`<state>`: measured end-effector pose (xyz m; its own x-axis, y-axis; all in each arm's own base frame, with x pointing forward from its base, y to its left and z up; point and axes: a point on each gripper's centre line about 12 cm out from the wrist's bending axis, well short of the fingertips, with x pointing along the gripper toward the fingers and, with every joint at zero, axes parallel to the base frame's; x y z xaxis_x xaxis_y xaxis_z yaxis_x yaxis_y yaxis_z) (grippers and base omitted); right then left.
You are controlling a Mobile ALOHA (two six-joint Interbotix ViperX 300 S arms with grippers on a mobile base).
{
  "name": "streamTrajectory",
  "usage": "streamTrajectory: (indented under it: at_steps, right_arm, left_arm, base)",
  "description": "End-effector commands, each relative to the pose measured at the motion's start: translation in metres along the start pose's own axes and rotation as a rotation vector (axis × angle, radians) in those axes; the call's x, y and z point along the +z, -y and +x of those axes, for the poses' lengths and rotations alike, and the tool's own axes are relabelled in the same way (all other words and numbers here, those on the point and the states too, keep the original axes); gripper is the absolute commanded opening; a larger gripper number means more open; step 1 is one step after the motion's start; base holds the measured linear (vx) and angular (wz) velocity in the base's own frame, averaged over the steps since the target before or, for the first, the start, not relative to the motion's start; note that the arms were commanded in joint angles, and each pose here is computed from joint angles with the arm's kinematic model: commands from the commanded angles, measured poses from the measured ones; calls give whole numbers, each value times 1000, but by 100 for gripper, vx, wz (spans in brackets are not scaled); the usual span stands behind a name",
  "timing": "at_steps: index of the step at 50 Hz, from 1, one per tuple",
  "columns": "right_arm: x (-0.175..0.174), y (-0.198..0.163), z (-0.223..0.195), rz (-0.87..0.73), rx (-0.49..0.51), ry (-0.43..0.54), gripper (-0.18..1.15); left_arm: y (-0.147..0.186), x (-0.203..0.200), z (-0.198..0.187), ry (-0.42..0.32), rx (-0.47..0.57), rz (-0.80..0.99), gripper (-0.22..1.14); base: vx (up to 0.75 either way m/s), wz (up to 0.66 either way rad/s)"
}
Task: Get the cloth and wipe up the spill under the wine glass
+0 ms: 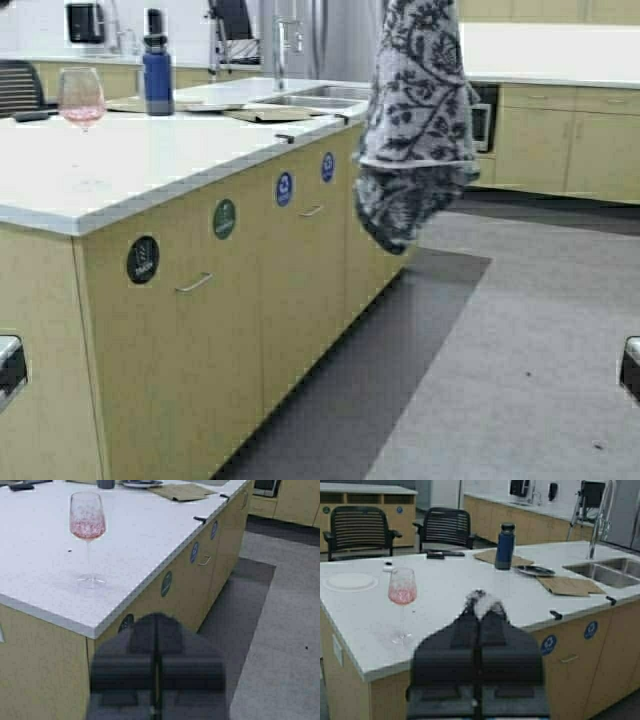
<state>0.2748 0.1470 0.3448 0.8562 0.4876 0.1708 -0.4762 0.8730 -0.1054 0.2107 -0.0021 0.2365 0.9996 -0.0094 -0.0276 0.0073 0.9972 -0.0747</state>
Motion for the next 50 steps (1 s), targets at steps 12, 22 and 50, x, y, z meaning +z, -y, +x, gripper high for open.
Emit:
streamTrajectory:
  at_steps: [12,22,50]
  right_arm:
    - [16,1,-2,0,-5,64,6]
    - [14,1,-2,2,-4,61,6]
    - [17,1,-3,-4,-4,83,6]
  left_arm:
    - [-1,-12,17,-70,6,-6,2]
    - [5,-20,48,-88,-18,-11,2]
    - [75,-95,113,-54,-251,-2,2]
  base:
    - [20,14]
    - [20,17]
    - [18,22]
